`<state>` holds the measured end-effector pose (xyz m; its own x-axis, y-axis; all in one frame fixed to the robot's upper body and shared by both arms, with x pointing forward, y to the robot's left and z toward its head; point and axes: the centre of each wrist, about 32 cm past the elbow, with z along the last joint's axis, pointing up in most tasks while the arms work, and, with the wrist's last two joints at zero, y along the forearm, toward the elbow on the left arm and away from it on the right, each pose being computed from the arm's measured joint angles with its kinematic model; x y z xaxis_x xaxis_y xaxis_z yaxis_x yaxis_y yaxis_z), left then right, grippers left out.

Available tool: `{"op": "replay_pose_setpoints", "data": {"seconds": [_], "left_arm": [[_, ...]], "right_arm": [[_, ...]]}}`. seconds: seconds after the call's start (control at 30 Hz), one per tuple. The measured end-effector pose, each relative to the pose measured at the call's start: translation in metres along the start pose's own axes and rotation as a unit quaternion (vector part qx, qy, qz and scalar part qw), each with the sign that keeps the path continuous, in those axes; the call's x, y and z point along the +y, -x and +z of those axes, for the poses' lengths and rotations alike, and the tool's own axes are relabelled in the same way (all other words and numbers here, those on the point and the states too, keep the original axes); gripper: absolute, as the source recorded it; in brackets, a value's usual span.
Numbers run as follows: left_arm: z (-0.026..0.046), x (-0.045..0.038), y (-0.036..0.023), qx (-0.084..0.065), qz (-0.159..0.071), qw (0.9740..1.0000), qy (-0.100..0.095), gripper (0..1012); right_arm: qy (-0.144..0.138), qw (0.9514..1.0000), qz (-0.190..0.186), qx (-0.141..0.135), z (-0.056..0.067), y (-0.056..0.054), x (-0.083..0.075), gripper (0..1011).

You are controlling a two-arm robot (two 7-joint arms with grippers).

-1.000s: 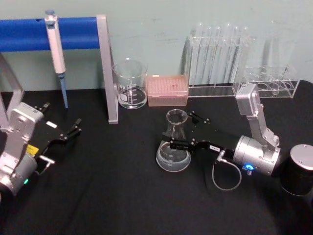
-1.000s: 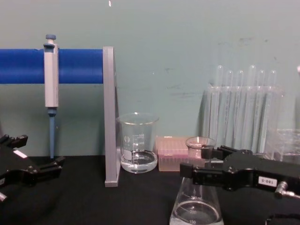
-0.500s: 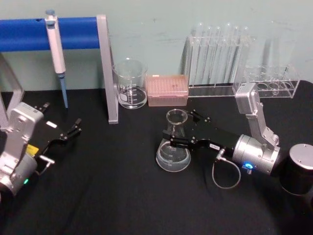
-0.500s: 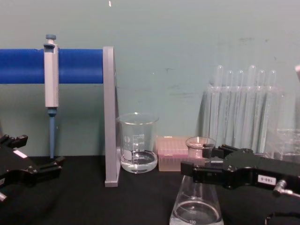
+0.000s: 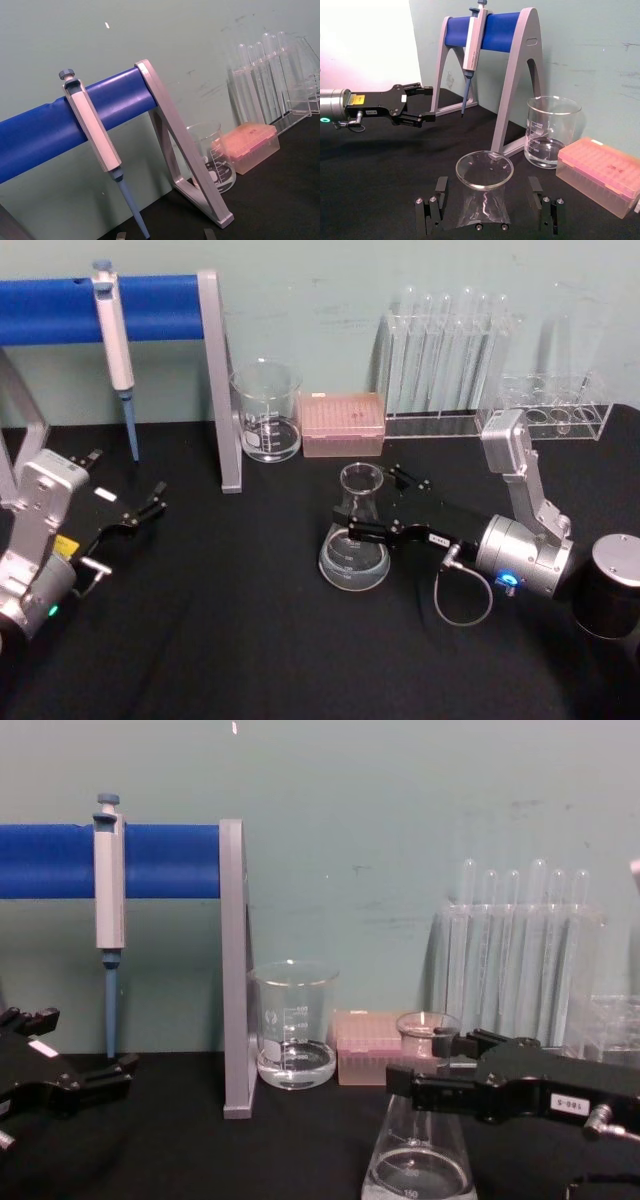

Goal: Grasp the erlenmeyer flask with one hand, shake it three times, then place it back.

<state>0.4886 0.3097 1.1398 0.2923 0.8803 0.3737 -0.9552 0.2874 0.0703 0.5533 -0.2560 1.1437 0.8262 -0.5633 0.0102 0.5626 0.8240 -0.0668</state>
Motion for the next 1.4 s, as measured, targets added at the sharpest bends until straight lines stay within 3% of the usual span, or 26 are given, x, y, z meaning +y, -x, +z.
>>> {"op": "replay_pose_setpoints", "data": {"seconds": [0.33,0.47,0.83,0.97,1.4], "left_arm": [[0.0000,0.0000,0.0000,0.000,0.000,1.0000,0.000,1001],[0.0000,0.0000,0.0000,0.000,0.000,1.0000,0.000,1001],[0.0000,0.0000,0.0000,0.000,0.000,1.0000,0.000,1000],[0.0000,0.0000,0.0000,0.000,0.000,1.0000,0.000,1001],[0.0000,0.0000,0.0000,0.000,0.000,1.0000,0.000,1001]], "right_arm": [[0.000,1.0000,0.000,0.000,0.0000,0.0000,0.0000,1000],[0.000,1.0000,0.000,0.000,0.0000,0.0000,0.0000,928],[0.000,1.0000,0.000,0.000,0.0000,0.0000,0.0000,622],[0.000,1.0000,0.000,0.000,0.0000,0.0000,0.0000,462],[0.000,1.0000,0.000,0.000,0.0000,0.0000,0.0000,449]]}}
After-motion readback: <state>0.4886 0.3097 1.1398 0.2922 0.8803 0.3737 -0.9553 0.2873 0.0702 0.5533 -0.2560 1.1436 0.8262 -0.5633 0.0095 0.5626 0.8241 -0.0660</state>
